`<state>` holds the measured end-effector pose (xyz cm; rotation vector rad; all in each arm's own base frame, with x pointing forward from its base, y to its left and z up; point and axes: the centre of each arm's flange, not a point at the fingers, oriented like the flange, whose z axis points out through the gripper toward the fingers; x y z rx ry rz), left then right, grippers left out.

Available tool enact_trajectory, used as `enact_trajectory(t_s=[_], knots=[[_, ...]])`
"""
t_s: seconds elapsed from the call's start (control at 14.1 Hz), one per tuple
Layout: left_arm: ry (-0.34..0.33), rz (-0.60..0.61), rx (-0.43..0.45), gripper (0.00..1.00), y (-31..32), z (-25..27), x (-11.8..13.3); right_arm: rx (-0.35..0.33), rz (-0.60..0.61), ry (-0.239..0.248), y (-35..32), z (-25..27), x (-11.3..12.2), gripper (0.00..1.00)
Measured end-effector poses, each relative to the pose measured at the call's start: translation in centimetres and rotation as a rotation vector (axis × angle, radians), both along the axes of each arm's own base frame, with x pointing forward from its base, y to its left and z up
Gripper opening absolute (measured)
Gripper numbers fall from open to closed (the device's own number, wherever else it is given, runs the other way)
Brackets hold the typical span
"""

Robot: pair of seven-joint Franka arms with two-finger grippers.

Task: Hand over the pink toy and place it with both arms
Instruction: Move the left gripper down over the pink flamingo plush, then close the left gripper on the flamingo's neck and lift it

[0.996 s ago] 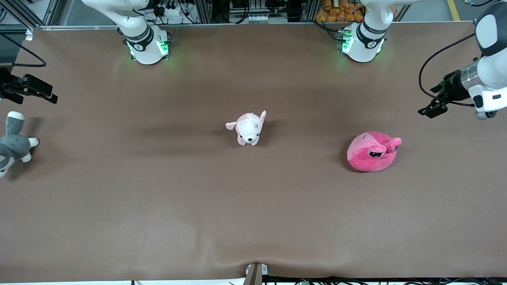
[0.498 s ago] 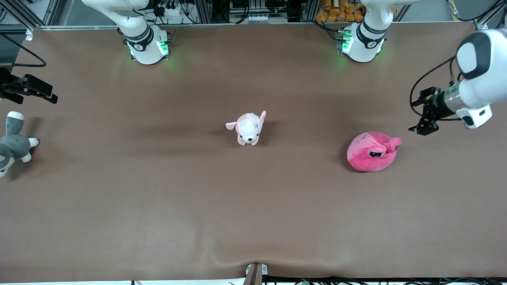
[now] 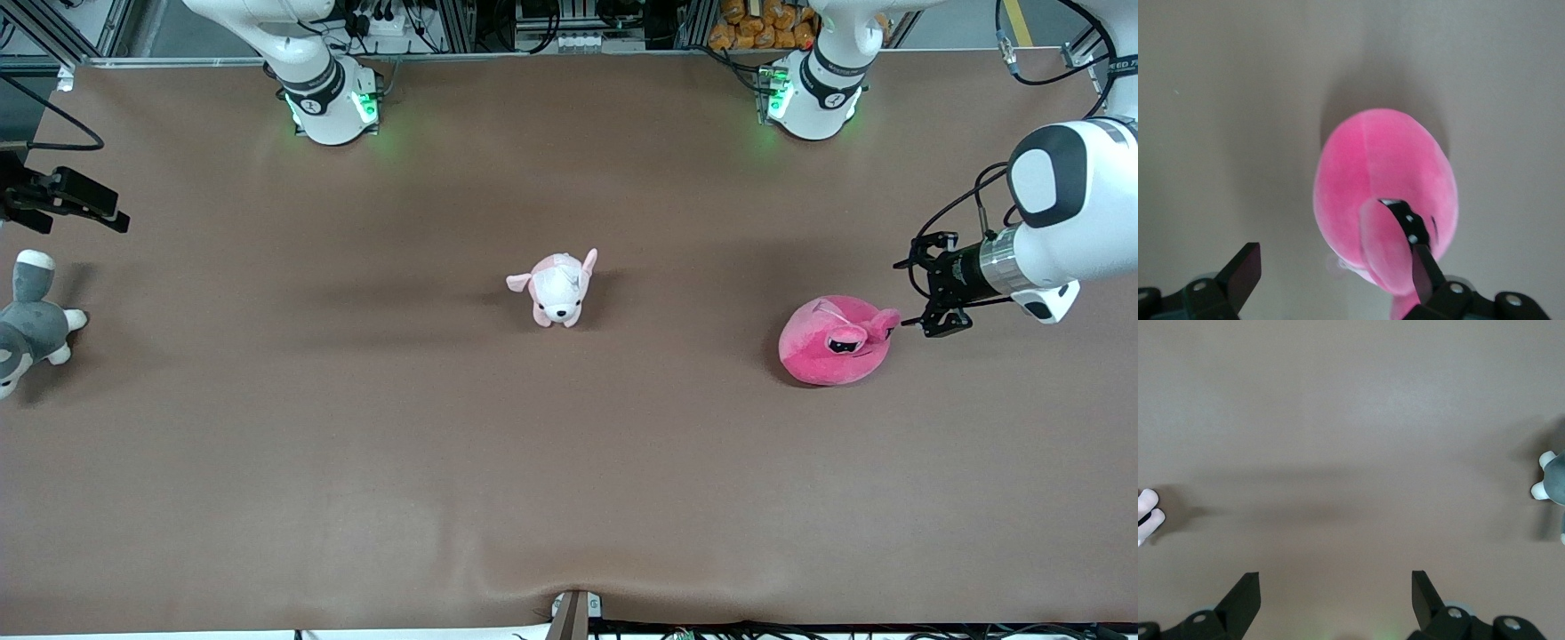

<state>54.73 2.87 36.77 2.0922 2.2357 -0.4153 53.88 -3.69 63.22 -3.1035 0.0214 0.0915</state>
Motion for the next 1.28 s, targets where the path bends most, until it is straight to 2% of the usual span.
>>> enact_trajectory(t_s=[0.85, 0.92, 1.07, 1.14, 1.28], knots=[[-0.007, 0.051, -0.017, 0.98, 0.5, -3.8, 1.4, -0.001, -0.005, -0.019, -0.2, 0.2, 0.2, 1.0], [-0.006, 0.055, -0.021, 0.96, 0.5, -4.0, 1.4, -0.001, -0.007, -0.023, -0.3, 0.2, 0.2, 1.0], [-0.004, 0.066, -0.033, 0.79, 0.4, -4.3, 1.5, 0.028, -0.029, -0.034, -1.3, 0.5, 0.2, 1.0], [-0.001, 0.068, -0.037, 0.79, 0.4, -4.5, 1.6, 0.041, -0.039, -0.038, -1.8, 0.6, 0.1, 1.0], [0.0, 0.067, -0.039, 0.62, 0.2, -4.8, 1.8, 0.041, -0.044, -0.035, -2.2, 0.5, 0.1, 1.0]])
